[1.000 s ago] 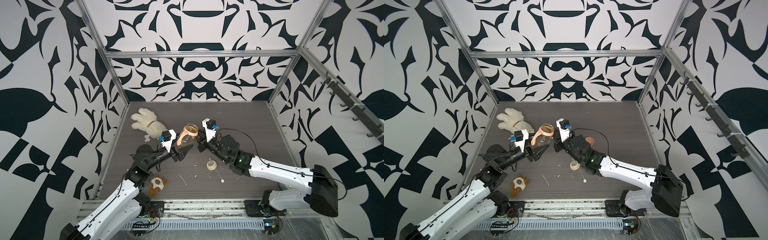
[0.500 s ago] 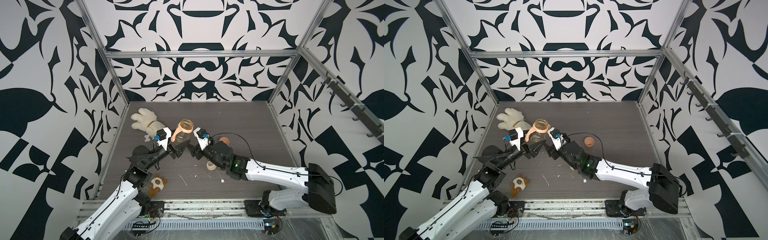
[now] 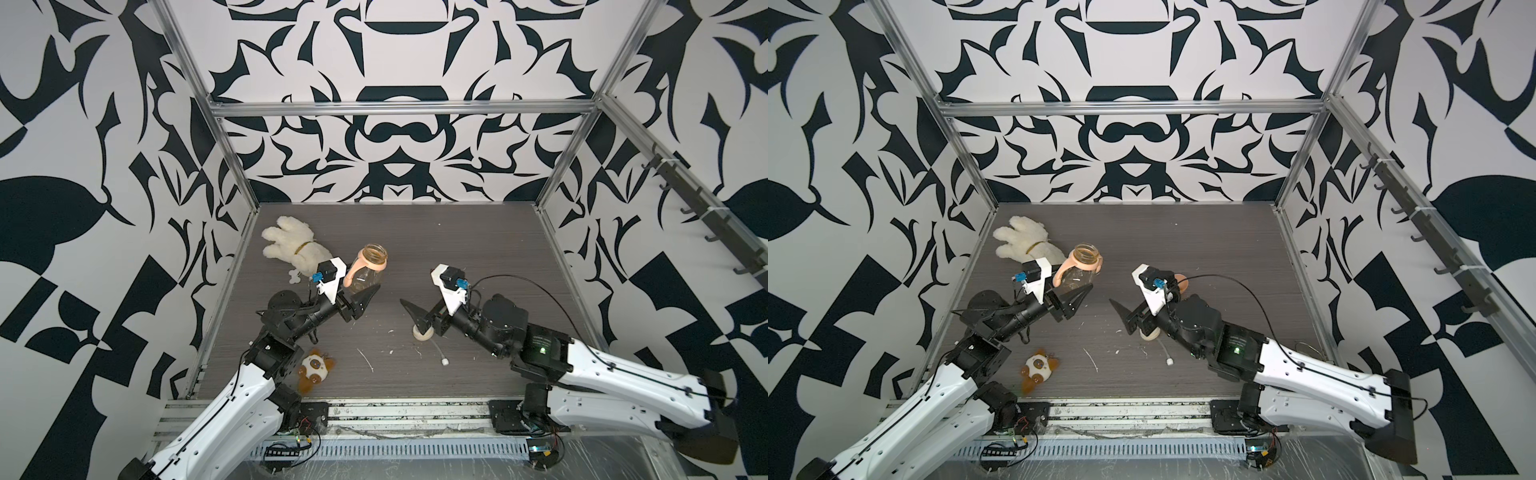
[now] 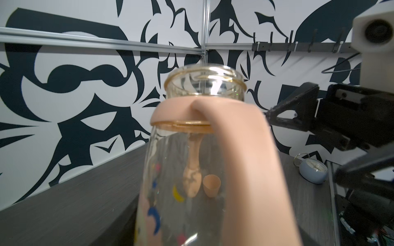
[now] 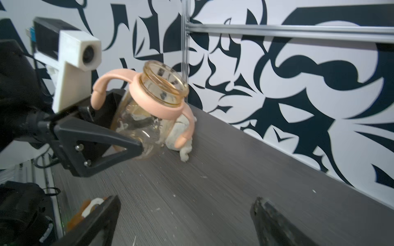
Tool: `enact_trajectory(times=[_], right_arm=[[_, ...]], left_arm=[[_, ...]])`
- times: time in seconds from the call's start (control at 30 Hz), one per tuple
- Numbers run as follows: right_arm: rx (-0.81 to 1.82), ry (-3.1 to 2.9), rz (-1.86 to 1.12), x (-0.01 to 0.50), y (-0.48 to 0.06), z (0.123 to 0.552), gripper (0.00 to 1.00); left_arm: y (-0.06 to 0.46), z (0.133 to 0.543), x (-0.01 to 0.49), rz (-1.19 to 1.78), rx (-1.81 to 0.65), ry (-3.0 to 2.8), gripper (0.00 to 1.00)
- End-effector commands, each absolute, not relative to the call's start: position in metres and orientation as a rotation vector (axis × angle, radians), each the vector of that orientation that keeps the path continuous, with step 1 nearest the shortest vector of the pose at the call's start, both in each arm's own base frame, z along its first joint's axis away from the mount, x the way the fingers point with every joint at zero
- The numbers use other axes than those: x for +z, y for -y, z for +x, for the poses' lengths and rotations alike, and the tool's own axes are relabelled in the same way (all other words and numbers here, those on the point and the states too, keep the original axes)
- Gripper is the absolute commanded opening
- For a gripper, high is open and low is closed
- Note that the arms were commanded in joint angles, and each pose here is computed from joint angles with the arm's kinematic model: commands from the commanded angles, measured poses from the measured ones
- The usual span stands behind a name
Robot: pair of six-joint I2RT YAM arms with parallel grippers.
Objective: Assemble the baby bottles
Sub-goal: Pick up the nipple from the center of the board.
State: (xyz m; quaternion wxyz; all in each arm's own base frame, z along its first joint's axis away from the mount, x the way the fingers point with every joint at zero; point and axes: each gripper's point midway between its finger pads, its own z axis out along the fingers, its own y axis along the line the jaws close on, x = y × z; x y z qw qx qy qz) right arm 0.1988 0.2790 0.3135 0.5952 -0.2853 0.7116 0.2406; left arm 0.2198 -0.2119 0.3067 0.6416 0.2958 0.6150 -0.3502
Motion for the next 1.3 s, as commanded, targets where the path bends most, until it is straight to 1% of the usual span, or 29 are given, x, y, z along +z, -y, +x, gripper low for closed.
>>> enact_trajectory(times=[0.0,0.07,0.13,0.23,0.33,0.43,0.53,0.63,0.8,0.93,1.1,1.2,1.27], right_arm=[[0.317,-1.934,-0.589,0.251,-0.235,0.224,0.99],[0.35,-2.102,-0.496,0.22,-0.218,0.242,0.98],[0.369,-2.234,-0.472,0.195,-0.212,0.251,0.96],[0.303,-2.374,-0.582,0.169,-0.219,0.251,0.96],[0.266,-2.478,-0.673,0.14,-0.225,0.247,0.99],[0.274,-2.541,-0.738,0.119,-0.231,0.241,0.99],[0.315,-2.568,-0.78,0.109,-0.238,0.237,0.99],[0.289,-2.612,-0.842,0.096,-0.243,0.234,0.99],[0.322,-2.609,-0.919,0.084,-0.264,0.23,0.99],[0.274,-2.658,-0.978,0.065,-0.265,0.228,0.99],[0.214,-2.665,-1.017,0.055,-0.264,0.231,0.99],[0.199,-2.676,-1.041,0.048,-0.266,0.232,0.95],[0.194,-2.679,-1.047,0.045,-0.267,0.233,0.9]], left_arm=[[0.208,0.212,0.315,0.675,-0.798,-1.403,0.41],[0.206,0.209,0.313,0.664,-0.793,-1.407,0.41],[0.206,0.207,0.31,0.664,-0.788,-1.422,0.41],[0.207,0.203,0.306,0.666,-0.781,-1.44,0.41],[0.205,0.206,0.302,0.649,-0.755,-1.474,0.41],[0.21,0.206,0.299,0.669,-0.769,-1.495,0.41],[0.213,0.206,0.296,0.685,-0.783,-1.502,0.42],[0.212,0.206,0.298,0.678,-0.779,-1.485,0.42],[0.21,0.208,0.299,0.666,-0.761,-1.485,0.44],[0.209,0.207,0.301,0.666,-0.762,-1.479,0.44],[0.209,0.208,0.301,0.66,-0.758,-1.476,0.44],[0.209,0.208,0.301,0.66,-0.759,-1.473,0.45],[0.208,0.207,0.302,0.658,-0.758,-1.47,0.45]])
